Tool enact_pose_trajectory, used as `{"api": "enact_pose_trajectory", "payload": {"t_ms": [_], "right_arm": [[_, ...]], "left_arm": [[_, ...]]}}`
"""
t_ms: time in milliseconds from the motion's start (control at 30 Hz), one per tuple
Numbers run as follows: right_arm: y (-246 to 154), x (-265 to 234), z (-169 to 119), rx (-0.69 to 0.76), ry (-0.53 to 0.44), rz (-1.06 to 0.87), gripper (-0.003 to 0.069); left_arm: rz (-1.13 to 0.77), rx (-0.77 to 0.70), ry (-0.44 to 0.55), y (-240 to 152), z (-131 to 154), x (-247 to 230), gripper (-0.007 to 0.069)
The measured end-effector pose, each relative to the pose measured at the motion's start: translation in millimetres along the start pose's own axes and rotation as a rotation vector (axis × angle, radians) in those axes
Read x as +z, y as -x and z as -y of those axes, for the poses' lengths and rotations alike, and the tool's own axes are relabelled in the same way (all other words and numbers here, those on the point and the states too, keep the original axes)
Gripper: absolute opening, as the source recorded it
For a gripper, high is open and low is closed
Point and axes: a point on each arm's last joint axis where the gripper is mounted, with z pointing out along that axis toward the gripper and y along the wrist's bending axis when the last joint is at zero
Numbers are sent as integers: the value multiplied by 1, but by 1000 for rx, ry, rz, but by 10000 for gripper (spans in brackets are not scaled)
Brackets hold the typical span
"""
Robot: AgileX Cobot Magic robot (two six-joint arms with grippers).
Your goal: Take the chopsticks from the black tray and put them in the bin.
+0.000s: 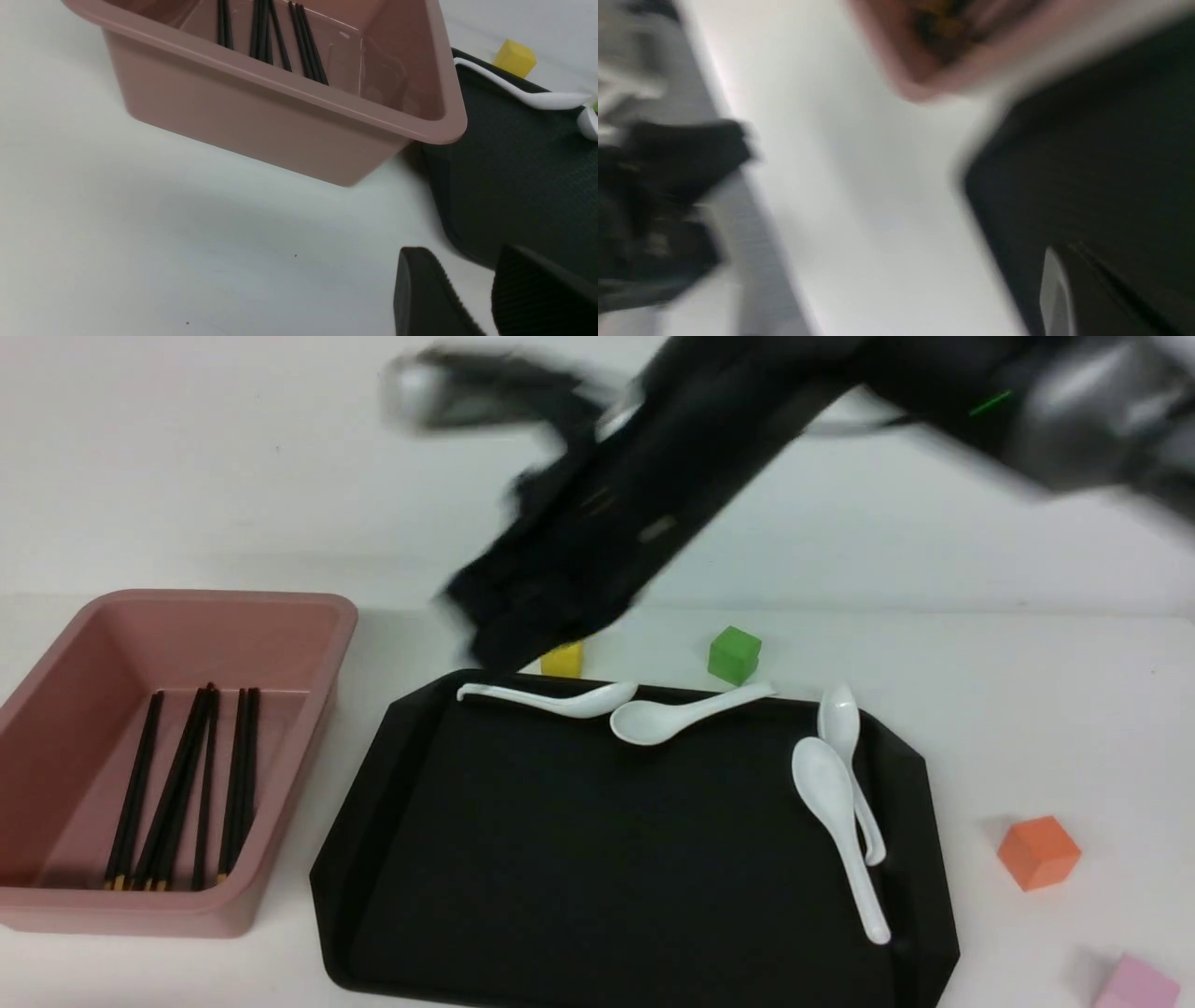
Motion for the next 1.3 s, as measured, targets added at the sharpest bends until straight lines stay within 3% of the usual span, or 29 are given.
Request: {"api": "enact_pose_trajectory", "payload": {"t_ms": [200, 233, 333, 600, 767, 967, 1100, 1300], "right_arm": [[-15, -120, -1, 5, -313, 190, 0], [-15, -120, -1, 5, -313, 190, 0], [-35, -184, -21, -20, -424, 315, 1], [-120, -273, -71, -55, -468, 502, 1], [-187, -268, -75, -42, -468, 481, 2], [-252, -197, -46, -59, -475, 585, 4], [-278, -152, -26, -83, -477, 708, 6], [-286, -140, -21, -83, -466, 816, 8]], "left_arm": [[0, 0, 0, 0, 0, 0, 238], [0, 0, 0, 0, 0, 0, 238], [0, 0, 0, 0, 0, 0, 238], [0, 0, 0, 0, 0, 0, 238], [0, 0, 0, 0, 0, 0, 239], [0, 0, 0, 0, 0, 0, 239], [0, 0, 0, 0, 0, 0, 239], [0, 0, 0, 0, 0, 0, 239]]}}
